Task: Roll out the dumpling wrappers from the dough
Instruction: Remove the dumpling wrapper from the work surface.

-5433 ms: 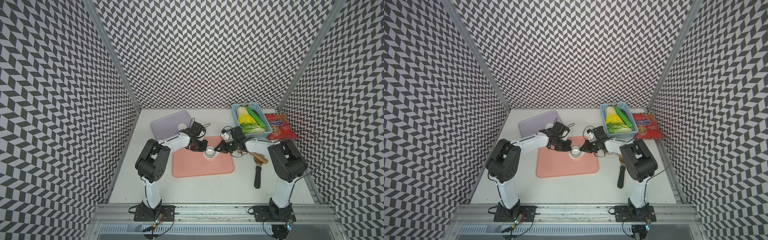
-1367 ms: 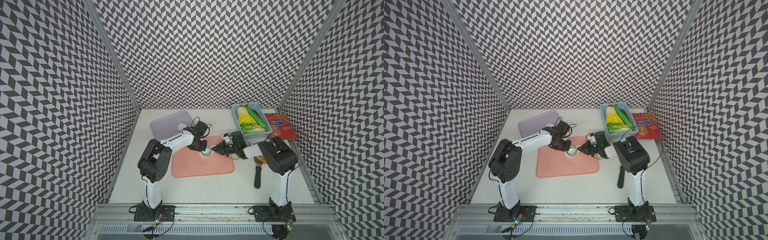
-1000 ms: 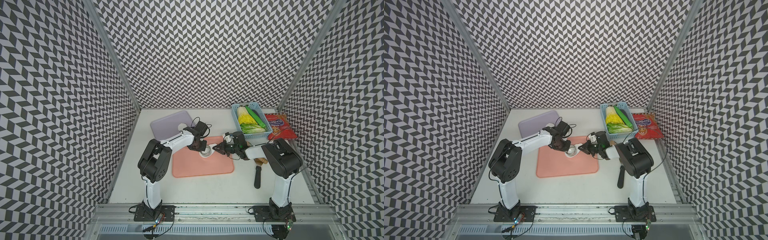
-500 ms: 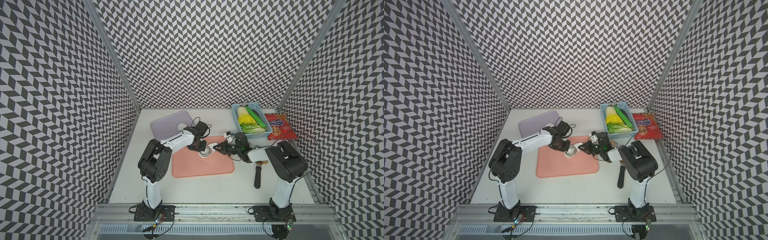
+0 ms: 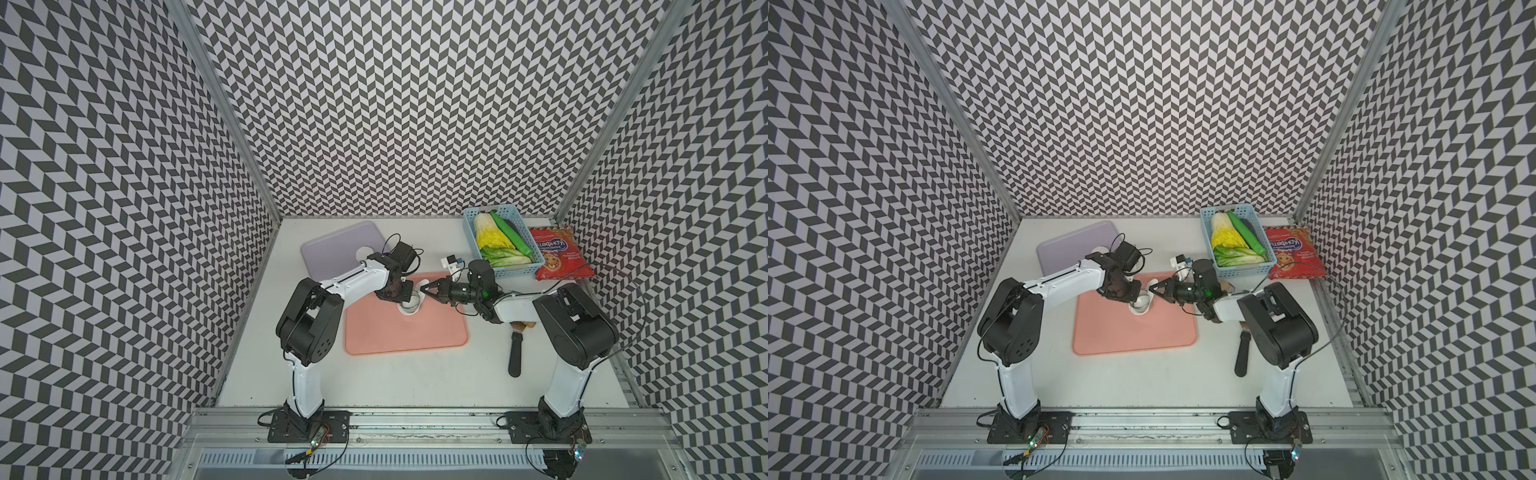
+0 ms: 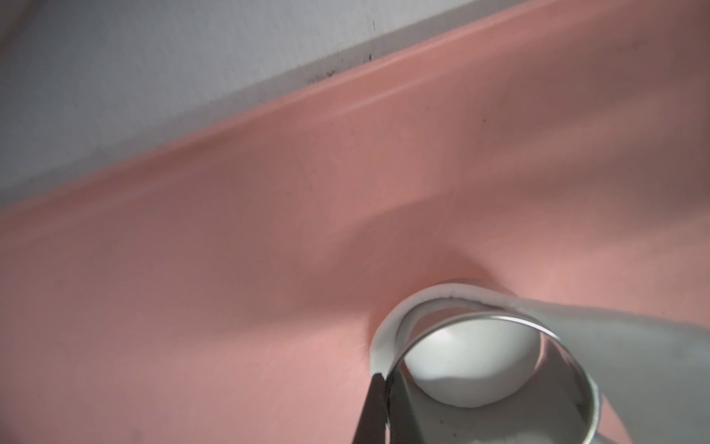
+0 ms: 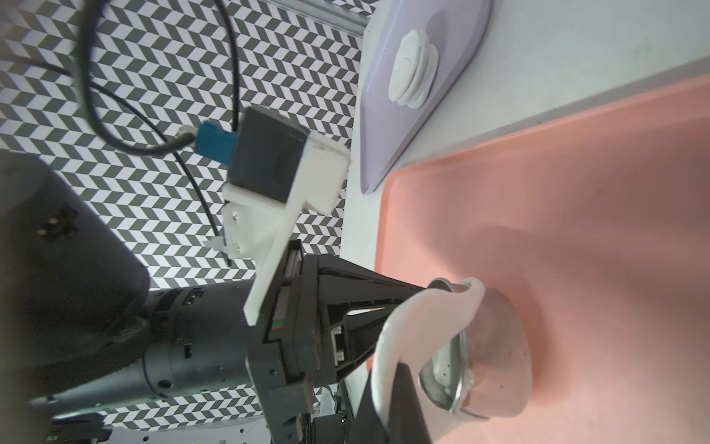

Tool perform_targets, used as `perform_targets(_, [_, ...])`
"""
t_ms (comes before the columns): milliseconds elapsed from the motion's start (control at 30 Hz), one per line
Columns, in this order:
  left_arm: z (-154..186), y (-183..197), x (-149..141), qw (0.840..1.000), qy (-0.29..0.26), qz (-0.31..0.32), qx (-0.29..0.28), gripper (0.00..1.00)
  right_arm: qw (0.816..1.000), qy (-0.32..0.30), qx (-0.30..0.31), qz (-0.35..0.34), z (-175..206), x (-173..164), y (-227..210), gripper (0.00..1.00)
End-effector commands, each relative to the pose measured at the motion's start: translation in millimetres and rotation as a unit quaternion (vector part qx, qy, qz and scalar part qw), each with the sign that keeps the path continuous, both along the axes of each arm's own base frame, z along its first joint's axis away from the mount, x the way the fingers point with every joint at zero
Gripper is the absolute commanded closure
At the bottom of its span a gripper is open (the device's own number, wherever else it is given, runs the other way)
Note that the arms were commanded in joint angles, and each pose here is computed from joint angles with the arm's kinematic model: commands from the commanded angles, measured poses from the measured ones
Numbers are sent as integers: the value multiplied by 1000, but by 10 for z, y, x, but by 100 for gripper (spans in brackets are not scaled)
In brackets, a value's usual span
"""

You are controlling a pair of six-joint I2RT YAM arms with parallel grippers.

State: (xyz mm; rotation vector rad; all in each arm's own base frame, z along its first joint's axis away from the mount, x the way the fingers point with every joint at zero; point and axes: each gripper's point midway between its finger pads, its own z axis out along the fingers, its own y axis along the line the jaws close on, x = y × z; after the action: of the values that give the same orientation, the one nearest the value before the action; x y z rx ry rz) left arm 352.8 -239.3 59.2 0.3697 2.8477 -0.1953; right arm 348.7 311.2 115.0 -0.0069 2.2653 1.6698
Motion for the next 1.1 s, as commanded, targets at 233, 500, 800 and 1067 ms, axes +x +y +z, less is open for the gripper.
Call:
perform_targets(233, [346, -124, 94, 998, -37, 5, -48, 82, 998, -22, 21, 53, 84, -22, 285, 100])
perform_targets(500, [495, 13, 80, 996, -52, 25, -63, 76, 998, -18, -8, 56, -20, -1, 287, 100])
perform_targets(800, [823, 299, 228, 976, -74, 90, -184, 54, 997, -41, -45, 55, -83, 37, 256, 100])
perform_targets(1067, [890, -12, 254, 955, -36, 62, -286, 43, 995, -58, -58, 55, -96, 38, 251, 100])
